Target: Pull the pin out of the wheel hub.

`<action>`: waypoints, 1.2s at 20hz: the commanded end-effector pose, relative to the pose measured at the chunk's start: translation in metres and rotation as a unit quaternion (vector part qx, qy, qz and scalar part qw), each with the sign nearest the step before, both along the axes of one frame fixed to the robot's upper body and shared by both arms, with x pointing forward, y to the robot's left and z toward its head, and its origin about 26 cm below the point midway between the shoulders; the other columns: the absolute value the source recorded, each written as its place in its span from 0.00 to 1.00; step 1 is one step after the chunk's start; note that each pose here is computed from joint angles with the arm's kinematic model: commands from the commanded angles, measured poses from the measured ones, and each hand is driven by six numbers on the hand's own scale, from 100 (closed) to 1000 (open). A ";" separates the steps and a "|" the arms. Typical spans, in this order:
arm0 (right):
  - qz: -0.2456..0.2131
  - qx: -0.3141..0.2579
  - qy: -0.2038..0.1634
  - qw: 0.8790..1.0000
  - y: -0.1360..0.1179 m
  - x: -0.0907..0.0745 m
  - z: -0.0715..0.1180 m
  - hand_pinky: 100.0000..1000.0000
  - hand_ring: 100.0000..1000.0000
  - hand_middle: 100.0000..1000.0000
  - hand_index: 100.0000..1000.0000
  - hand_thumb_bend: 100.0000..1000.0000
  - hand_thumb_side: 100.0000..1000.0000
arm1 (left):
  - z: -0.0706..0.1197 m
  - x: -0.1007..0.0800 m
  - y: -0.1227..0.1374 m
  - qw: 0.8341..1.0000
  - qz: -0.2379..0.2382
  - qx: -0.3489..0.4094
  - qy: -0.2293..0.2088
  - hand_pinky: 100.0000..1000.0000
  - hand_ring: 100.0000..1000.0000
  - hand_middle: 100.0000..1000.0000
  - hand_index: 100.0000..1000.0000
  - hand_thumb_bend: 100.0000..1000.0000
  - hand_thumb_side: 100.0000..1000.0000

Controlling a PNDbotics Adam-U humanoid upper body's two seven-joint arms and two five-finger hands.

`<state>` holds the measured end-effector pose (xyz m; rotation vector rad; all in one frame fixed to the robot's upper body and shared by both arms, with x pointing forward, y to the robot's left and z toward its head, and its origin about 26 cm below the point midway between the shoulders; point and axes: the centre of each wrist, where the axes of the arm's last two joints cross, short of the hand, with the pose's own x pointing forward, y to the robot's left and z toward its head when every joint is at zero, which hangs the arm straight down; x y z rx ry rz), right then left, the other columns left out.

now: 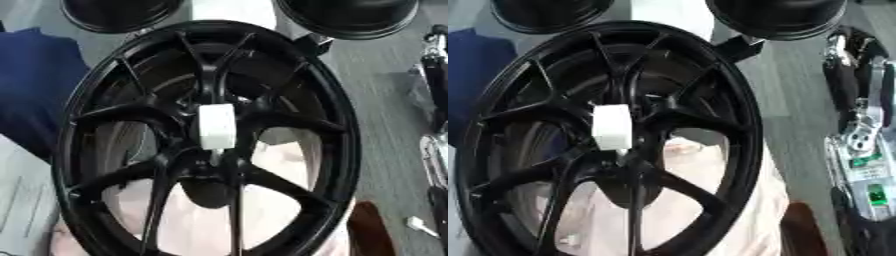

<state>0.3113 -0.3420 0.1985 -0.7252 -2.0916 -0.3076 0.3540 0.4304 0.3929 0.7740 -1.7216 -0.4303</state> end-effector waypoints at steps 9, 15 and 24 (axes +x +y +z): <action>0.005 -0.009 -0.022 1.000 0.002 -0.003 0.012 0.79 0.87 0.66 0.74 0.00 0.58 | -0.054 -0.015 0.040 0.996 0.067 -0.002 -0.062 0.84 0.76 0.64 0.82 0.30 0.84; 0.008 -0.009 -0.022 1.000 0.003 -0.002 0.013 0.79 0.87 0.66 0.74 0.00 0.58 | -0.055 -0.014 0.028 0.993 0.047 -0.038 -0.097 0.77 0.67 0.53 0.72 0.05 0.78; 0.016 -0.006 -0.022 1.000 0.007 -0.001 0.011 0.79 0.86 0.66 0.73 0.00 0.56 | -0.046 -0.015 0.017 0.985 0.033 -0.080 -0.147 0.72 0.61 0.47 0.69 0.00 0.68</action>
